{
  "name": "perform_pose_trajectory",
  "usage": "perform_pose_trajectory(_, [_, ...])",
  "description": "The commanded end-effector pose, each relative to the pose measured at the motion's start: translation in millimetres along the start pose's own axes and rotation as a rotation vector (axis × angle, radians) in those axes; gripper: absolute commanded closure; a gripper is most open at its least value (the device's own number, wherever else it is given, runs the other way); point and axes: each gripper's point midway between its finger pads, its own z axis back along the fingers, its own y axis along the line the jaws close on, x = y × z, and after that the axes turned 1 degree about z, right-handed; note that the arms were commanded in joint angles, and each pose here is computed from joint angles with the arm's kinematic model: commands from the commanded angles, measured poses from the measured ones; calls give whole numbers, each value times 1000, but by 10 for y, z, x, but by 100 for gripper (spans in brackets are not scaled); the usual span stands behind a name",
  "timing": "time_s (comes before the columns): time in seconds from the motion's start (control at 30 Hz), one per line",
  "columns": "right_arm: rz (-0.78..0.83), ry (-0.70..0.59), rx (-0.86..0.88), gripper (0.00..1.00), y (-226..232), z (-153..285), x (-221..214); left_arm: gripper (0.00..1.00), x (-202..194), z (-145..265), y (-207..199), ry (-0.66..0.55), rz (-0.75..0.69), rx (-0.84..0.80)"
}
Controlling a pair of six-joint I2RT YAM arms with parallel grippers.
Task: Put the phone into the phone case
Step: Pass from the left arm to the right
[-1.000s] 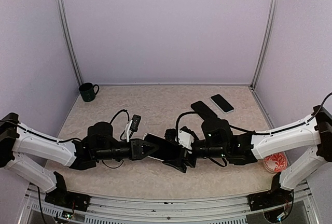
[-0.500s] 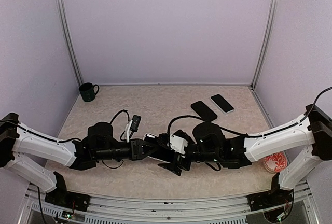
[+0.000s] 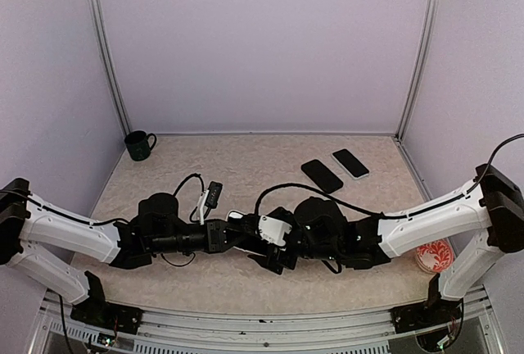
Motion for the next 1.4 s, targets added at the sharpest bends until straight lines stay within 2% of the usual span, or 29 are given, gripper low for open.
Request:
perform_pose_trajectory(0.0, [34,25,6,16,53,-45,-4,100,234,17,-267,-84,-28,-85])
perform_pose_trajectory(0.23, [49,28,11,34,64,-40,-17,100,225,11,-255,-82,-29,-81])
perform_pose_trajectory(0.5, [39,27,13,39,64,-44,4,100,215,2,-245,-79,-29,-79])
perform_pose_trajectory(0.67, [18,31,13,41,63,-44,1,78,230,19,-276,-83,-35,-88])
perform_pose_trajectory(0.9, [2,32,0,44,34,-39,13,37,313,105,-342,-110,-55,-100])
perform_pose_trajectory(1.17, [-44,59,-38,45,-97,-64,-3,4,467,317,-249,-189,-57,-23])
perform_pose_trajectory(1.2, [-52,65,-42,45,-118,-72,-10,2,497,369,-229,-205,-55,-7])
perform_pose_trajectory(1.37, [-103,85,-71,46,-273,-98,-38,1,615,607,-73,-283,-37,66])
